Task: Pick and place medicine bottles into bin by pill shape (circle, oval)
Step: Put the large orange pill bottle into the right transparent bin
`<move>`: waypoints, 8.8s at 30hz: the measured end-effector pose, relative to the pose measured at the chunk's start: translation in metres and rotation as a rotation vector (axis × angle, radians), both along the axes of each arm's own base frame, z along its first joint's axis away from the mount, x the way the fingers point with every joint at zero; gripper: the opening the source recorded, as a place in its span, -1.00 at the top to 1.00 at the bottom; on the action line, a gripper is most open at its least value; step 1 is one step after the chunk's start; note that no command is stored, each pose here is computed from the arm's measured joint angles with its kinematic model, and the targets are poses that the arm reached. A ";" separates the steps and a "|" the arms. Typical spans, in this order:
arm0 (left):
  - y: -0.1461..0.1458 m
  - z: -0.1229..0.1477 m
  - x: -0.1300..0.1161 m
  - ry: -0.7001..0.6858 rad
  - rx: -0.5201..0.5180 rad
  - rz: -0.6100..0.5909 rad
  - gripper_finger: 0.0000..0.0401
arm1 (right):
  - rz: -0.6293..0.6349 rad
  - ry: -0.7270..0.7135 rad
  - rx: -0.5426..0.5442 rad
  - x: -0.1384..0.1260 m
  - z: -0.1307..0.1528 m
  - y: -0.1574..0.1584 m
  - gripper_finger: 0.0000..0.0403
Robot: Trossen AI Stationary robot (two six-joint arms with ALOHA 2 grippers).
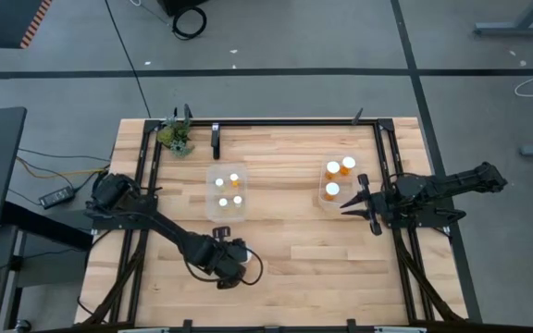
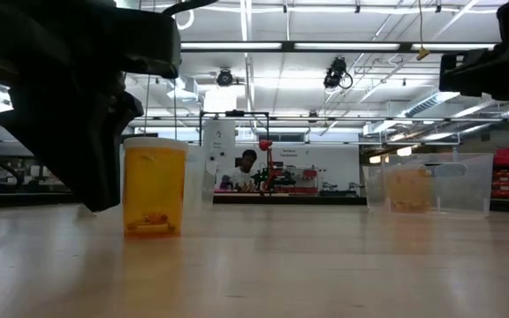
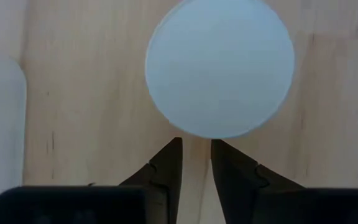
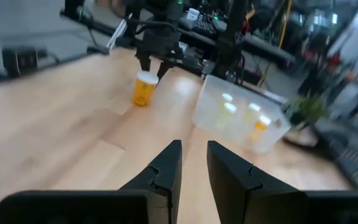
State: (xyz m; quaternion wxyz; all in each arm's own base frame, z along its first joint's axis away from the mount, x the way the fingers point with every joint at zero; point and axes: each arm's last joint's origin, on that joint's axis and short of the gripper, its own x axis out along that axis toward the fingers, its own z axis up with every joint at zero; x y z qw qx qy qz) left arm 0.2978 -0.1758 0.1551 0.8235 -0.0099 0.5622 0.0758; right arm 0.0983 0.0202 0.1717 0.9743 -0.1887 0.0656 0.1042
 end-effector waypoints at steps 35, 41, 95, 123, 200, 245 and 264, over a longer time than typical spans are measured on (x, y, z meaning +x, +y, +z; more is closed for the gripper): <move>0.017 -0.018 0.017 -0.253 0.009 -0.024 0.64 | -0.085 0.027 0.513 0.074 0.037 0.016 0.59; 0.018 -0.014 0.023 -0.312 0.000 -0.037 0.64 | -0.111 0.206 0.494 0.103 0.039 0.023 0.59; 0.018 -0.027 0.066 -0.658 0.029 -0.102 0.72 | -0.172 0.589 0.192 0.190 0.028 0.115 -0.51; 0.060 0.058 -0.034 -0.788 0.016 -0.137 0.93 | -0.212 0.780 0.024 0.241 0.046 0.148 -0.51; 0.057 0.070 -0.047 -0.776 0.022 -0.177 0.93 | -0.301 0.978 -0.044 0.245 0.020 0.119 -0.09; 0.058 0.069 -0.047 -0.773 0.029 -0.178 0.89 | -0.872 0.843 0.232 0.072 0.071 -0.044 -0.09; 0.058 0.069 -0.047 -0.766 0.030 -0.178 0.89 | -1.022 0.869 0.511 0.064 0.057 -0.071 -0.09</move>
